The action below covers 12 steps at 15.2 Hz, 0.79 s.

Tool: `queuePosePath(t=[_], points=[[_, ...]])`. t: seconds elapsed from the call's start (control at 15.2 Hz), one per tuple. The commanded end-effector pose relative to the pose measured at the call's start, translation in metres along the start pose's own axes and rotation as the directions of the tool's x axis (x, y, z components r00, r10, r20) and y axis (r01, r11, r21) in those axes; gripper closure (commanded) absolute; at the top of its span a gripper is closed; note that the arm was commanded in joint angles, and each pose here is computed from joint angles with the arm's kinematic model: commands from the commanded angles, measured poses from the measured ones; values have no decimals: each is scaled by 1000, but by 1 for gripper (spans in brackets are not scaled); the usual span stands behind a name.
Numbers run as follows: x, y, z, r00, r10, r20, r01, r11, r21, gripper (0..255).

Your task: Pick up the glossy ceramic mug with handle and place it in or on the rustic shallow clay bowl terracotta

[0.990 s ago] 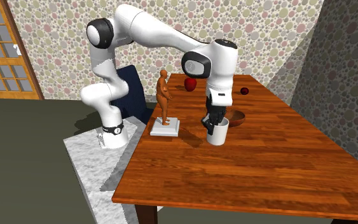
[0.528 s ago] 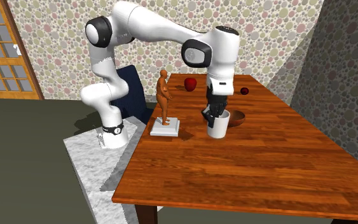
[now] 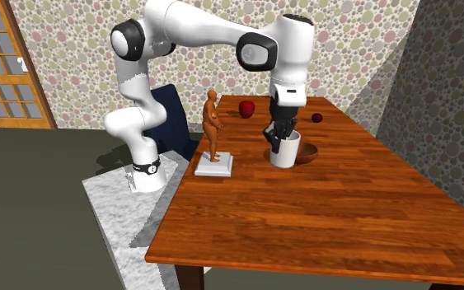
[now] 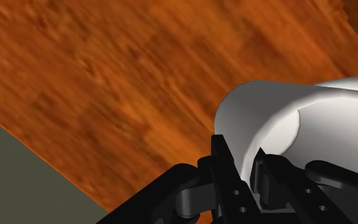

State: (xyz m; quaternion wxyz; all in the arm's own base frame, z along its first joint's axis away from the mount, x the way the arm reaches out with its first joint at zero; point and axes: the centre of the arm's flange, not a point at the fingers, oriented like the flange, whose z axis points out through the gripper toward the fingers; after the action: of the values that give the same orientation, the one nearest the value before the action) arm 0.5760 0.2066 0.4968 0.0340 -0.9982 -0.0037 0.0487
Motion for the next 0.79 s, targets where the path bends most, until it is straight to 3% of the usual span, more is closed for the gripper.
queuePosePath(t=[0.0, 0.73], points=[[-8, -19, -2, 1000, 0, 0, 0, 1000, 0, 255], [-58, -155, 0, 1000, 0, 0, 0, 1000, 0, 255]])
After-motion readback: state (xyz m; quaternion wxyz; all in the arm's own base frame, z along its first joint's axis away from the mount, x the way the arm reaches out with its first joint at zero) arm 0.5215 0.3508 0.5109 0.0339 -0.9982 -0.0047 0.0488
